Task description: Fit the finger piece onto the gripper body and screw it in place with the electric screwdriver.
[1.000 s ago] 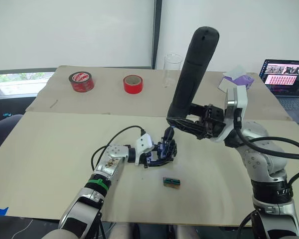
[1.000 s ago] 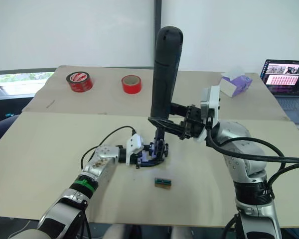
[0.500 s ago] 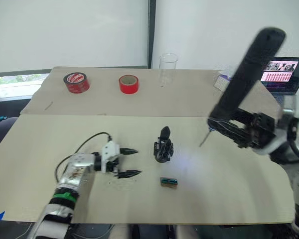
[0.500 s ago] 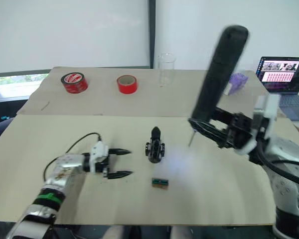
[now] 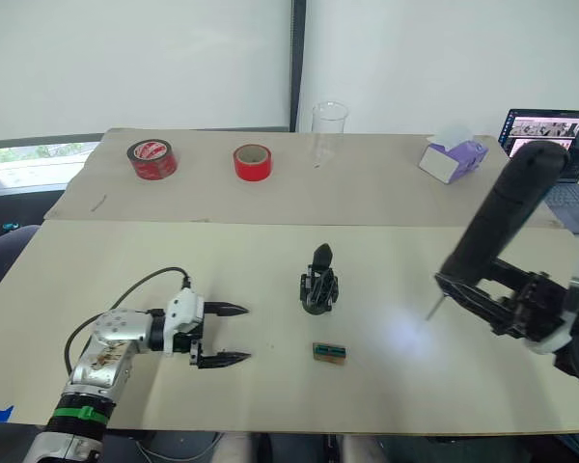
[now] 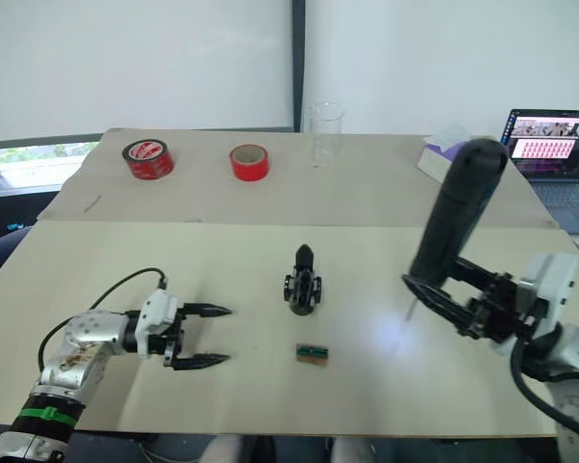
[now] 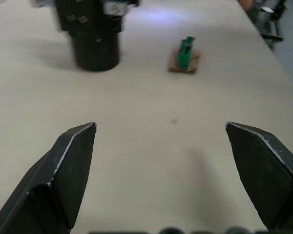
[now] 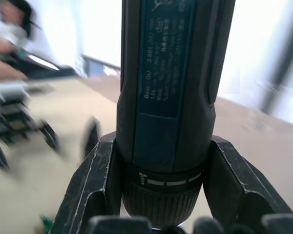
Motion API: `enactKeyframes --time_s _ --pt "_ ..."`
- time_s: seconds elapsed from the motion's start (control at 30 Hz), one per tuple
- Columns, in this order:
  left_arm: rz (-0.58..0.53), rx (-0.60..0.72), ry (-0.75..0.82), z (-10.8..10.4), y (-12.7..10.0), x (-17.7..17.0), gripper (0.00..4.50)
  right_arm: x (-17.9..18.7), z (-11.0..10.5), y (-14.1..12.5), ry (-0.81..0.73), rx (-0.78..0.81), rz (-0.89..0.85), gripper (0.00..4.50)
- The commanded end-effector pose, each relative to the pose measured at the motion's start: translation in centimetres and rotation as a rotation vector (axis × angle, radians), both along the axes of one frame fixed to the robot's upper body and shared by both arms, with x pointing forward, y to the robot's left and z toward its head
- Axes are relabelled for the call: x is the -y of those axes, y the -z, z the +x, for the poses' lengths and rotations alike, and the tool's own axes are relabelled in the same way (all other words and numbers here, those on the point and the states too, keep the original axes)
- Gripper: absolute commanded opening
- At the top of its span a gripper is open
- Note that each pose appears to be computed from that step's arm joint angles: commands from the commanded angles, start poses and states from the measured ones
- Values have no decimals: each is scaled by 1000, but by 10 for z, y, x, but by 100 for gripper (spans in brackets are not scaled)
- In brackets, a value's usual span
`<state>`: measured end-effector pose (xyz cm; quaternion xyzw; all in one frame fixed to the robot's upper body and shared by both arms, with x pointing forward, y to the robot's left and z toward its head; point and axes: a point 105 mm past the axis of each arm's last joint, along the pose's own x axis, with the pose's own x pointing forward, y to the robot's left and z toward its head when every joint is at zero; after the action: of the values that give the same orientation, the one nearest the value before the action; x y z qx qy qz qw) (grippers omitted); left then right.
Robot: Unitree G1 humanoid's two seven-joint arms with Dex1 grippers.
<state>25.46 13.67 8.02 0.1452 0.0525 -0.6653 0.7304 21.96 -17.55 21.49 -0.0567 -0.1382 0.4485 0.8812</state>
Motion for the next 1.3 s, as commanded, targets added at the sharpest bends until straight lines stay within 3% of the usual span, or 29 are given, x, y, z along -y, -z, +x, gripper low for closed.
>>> enactKeyframes --time_s 0.03,0.3,0.5,1.3 --pt "0 33 34 -7 -4 20 445 -36 -16 -14 -123 70 46 191" --pt "-56 12 9 2 9 76 445 -70 -13 7 -243 71 39 191" --pt "-45 6 54 -1 15 95 445 -79 -11 14 -297 84 22 191" --pt "-25 10 97 -4 22 108 445 -83 -15 26 -307 71 4 191"
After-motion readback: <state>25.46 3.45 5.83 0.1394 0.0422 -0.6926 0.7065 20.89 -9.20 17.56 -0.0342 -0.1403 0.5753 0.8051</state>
